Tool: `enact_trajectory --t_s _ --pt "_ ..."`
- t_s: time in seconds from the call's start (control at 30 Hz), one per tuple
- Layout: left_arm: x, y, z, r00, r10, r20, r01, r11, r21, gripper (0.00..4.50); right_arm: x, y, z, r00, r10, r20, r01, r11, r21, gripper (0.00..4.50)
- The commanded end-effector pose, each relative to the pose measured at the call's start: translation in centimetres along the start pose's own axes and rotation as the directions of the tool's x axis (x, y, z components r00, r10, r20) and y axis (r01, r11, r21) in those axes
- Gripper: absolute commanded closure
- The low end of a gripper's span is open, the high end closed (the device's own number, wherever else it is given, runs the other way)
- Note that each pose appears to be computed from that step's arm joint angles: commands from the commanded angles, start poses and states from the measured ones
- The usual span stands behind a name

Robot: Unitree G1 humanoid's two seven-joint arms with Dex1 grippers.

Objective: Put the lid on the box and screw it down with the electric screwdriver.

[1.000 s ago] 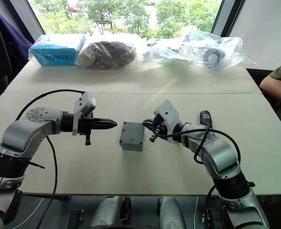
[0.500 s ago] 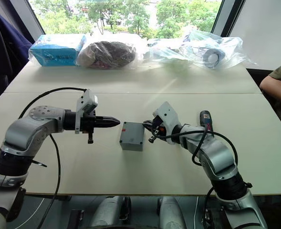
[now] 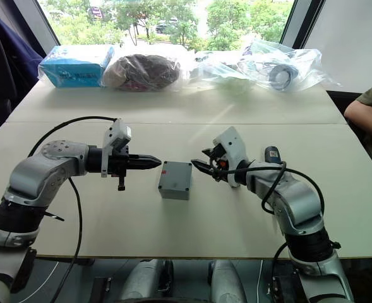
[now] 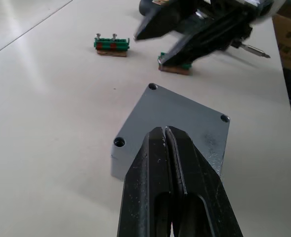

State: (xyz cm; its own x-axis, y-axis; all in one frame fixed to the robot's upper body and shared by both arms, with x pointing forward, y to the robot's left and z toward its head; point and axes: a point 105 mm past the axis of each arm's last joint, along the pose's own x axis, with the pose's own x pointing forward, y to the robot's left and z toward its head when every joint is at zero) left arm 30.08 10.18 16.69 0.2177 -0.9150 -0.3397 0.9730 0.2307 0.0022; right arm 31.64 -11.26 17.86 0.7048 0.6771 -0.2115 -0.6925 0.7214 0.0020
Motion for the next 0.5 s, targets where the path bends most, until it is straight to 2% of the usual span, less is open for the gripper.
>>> enact_trajectory --t_s 0.03,0.1,0.2,0.23,0.3,0.4,0.5 --pt "0.4 -0.3 2.5 0.997 -0.076 0.020 0.073 0.991 0.111 4.50 -3.3 -1.9 3.6 0.996 -0.078 0.051 0.077 0.997 0.033 1.84" --pt "0.7 -0.6 2.7 0.992 -0.124 -0.009 0.123 0.980 0.156 4.50 -4.9 -2.7 4.3 0.995 -0.100 0.000 0.099 0.994 0.045 1.43" --pt "1.4 -0.7 2.6 0.985 -0.170 -0.038 0.174 0.965 0.198 4.50 -6.4 -4.0 4.2 0.982 -0.159 -0.103 0.165 0.985 0.052 0.29" --pt "1.7 -0.7 2.7 0.982 -0.186 -0.043 0.191 0.958 0.215 4.50 -7.1 -4.9 3.9 0.965 -0.204 -0.168 0.216 0.975 0.060 0.08" --pt "2.2 -0.8 3.4 0.974 -0.220 -0.046 0.225 0.940 0.257 4.50 -8.8 -6.7 2.9 0.927 -0.237 -0.291 0.278 0.954 0.109 0.03" --pt "2.5 -0.8 4.2 0.967 -0.249 -0.048 0.252 0.919 0.302 4.50 -11.3 -7.9 1.3 0.861 -0.205 -0.465 0.315 0.934 0.171 0.03" --pt "2.9 -0.9 4.7 0.965 -0.256 -0.051 0.258 0.904 0.342 4.50 -13.3 -8.5 -0.6 0.754 -0.254 -0.606 0.389 0.916 0.099 0.03"
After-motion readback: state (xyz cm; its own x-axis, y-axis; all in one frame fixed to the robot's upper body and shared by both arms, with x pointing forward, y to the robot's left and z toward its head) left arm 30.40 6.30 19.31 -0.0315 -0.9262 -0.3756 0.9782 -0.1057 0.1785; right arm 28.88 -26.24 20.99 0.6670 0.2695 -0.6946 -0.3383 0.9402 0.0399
